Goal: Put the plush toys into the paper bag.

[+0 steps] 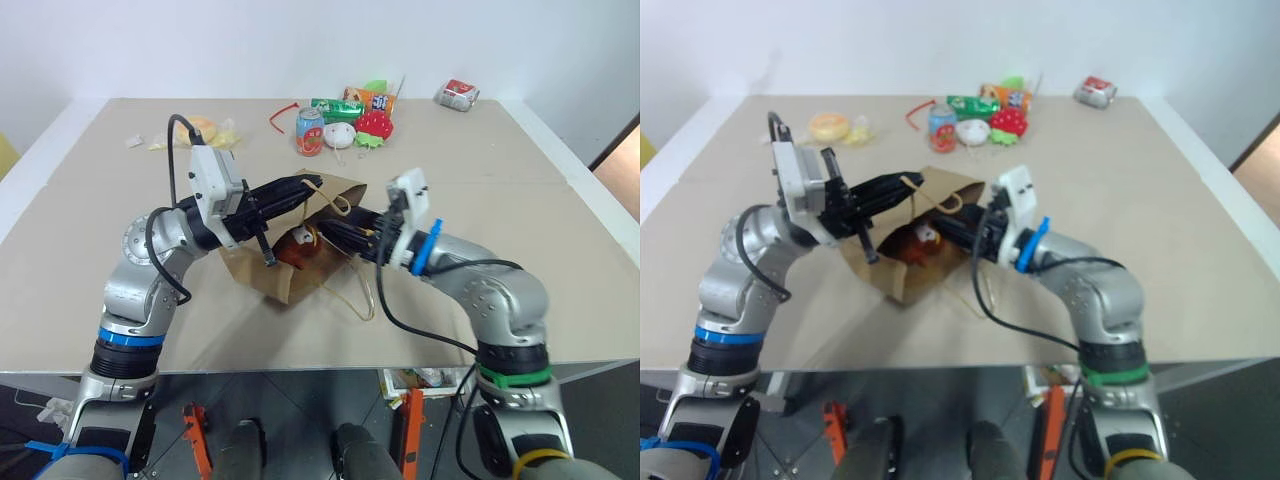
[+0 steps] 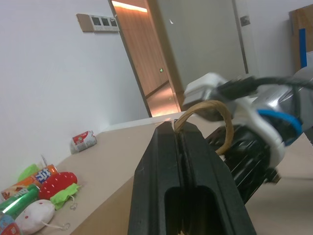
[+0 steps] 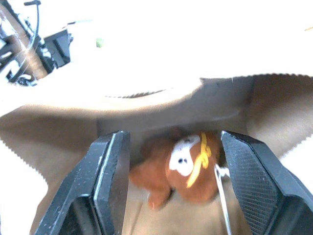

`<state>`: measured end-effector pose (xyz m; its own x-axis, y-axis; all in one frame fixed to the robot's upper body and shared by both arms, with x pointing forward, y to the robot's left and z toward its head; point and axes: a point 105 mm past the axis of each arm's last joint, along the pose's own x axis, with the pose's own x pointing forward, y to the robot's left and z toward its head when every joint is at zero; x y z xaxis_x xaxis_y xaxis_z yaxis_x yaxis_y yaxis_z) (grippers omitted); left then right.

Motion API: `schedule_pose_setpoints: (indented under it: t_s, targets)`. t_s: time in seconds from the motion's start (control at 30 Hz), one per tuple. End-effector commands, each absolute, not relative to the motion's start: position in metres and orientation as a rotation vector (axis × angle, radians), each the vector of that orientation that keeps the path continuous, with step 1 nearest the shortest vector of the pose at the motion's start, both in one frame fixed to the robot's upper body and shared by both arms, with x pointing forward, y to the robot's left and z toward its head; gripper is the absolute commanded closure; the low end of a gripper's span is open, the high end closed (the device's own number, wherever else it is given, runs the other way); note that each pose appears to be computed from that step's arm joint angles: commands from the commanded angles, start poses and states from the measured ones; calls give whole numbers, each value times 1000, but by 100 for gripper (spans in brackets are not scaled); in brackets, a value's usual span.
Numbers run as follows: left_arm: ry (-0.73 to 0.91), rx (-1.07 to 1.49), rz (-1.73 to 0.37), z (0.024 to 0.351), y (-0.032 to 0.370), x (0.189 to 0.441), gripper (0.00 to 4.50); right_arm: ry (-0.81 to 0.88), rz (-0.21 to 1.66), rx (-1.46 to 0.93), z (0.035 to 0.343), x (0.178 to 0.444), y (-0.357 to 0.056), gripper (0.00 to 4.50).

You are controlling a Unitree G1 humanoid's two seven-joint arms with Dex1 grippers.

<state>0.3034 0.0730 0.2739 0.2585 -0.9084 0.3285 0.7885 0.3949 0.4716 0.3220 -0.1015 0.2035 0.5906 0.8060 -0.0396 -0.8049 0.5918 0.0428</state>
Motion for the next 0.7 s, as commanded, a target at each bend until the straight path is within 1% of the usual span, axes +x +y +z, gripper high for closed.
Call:
schedule_pose_setpoints:
  t_s: [0.03, 0.17, 0.23, 0.43, 0.63, 0.7]
  targets:
    - [-663, 242, -1155, 286, 75, 299, 450, 6, 907, -116, 211, 308, -136, 128]
    - [-659, 242, -1152, 285, 76, 299, 450, 26, 600, -131, 215, 348, -190, 128]
    - [-658, 243, -1153, 285, 77, 299, 450, 59, 527, -138, 210, 363, -198, 128]
    - [-658, 246, -1158, 285, 75, 299, 450, 99, 520, -119, 193, 388, -175, 128]
    - [-656, 247, -1152, 286, 75, 299, 450, 121, 542, -67, 190, 399, -154, 128]
    - [-656, 247, -1151, 287, 75, 298, 450, 144, 545, -74, 185, 400, -151, 128]
